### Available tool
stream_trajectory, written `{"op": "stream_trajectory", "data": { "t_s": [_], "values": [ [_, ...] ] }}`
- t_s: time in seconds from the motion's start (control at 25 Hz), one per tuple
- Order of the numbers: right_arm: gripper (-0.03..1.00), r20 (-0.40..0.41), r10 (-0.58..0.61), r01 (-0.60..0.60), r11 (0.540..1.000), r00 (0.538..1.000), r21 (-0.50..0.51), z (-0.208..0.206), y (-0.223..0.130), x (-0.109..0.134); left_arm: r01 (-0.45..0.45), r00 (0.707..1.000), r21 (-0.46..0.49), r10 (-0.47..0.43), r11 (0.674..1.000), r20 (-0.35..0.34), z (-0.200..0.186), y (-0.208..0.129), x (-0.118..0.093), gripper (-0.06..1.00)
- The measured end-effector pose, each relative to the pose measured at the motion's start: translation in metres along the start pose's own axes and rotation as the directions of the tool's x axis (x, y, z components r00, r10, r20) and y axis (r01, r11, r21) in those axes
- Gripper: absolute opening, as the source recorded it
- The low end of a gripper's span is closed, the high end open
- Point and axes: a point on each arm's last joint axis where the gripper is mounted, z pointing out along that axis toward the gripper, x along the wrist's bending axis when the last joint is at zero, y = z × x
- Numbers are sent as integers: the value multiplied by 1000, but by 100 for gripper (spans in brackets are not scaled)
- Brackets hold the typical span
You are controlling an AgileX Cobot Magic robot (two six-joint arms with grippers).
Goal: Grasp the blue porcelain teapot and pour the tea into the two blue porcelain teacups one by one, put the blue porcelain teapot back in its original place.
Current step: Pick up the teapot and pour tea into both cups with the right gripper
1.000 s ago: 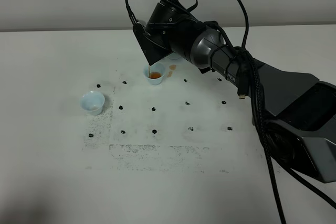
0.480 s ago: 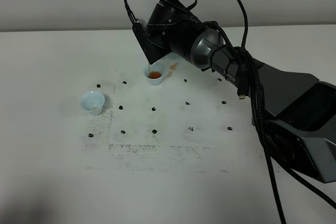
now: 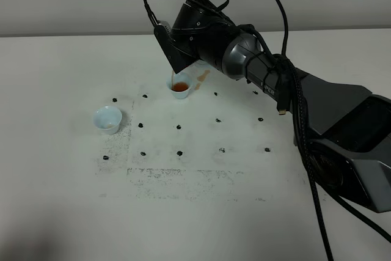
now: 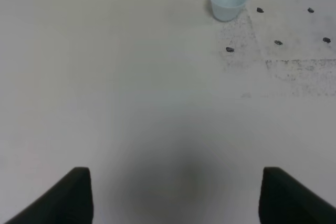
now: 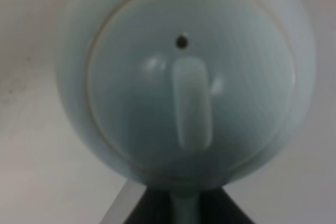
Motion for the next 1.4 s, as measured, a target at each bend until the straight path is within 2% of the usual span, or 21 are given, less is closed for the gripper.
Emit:
{"op": "stream_trajectory", "data": {
  "t_s": [1.4],
  "values": [
    [8, 13, -66, 66, 998, 998, -2, 1, -1, -1, 1, 1000, -1, -1, 1000, 0, 0, 0, 0, 66]
  ]
}}
